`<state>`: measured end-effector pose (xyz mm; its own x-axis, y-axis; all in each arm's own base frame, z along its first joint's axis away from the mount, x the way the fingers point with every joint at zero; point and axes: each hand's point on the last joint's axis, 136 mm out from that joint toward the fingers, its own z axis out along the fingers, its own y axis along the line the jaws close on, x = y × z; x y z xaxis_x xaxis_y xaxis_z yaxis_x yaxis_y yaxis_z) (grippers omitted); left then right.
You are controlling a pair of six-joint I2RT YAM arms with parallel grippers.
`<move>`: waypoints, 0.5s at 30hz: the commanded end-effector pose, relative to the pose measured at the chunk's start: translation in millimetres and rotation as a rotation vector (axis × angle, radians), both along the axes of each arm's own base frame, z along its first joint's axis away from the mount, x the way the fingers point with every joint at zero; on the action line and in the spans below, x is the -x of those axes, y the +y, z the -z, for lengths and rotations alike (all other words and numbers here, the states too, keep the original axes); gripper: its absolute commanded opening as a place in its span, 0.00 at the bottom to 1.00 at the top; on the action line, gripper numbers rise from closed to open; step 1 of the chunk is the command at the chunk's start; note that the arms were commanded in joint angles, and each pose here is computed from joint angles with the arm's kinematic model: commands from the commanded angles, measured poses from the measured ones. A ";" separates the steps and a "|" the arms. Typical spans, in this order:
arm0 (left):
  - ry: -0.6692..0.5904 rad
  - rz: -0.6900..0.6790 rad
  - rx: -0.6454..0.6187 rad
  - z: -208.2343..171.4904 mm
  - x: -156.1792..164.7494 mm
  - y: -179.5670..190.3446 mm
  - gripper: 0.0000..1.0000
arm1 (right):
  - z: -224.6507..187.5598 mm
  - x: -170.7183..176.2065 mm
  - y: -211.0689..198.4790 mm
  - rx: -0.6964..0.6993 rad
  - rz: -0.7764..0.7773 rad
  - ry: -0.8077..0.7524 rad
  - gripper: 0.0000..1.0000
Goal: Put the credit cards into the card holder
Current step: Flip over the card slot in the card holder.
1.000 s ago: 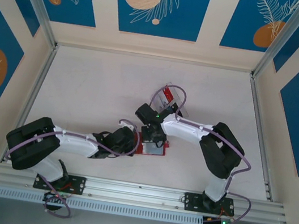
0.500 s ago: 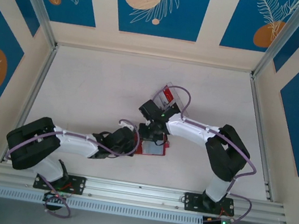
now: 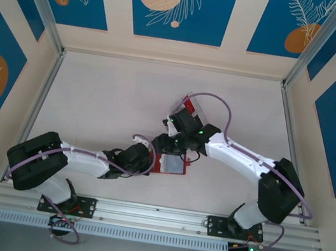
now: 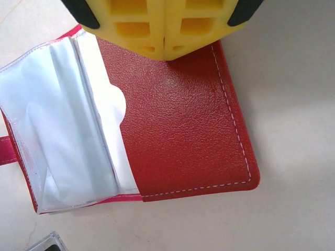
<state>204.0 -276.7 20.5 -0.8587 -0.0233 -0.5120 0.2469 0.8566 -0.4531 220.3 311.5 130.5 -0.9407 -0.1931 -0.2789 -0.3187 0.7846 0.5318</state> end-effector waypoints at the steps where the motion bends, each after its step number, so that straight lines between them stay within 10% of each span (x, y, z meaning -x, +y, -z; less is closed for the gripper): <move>1: 0.115 0.012 -0.159 41.6 28.4 33.9 0.00 | 4.4 -10.9 -39.9 0.157 0.085 -0.054 0.53; 15: 0.121 0.015 -0.155 41.6 28.1 31.3 0.00 | 75.1 -46.6 -72.6 0.483 0.186 -0.016 0.49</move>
<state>204.0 -277.0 20.6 -0.8581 -0.0238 -0.5129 0.2477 0.8558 -0.4542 253.5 242.7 52.5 -0.9722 -0.1385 -0.1886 -0.1667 0.9756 0.1427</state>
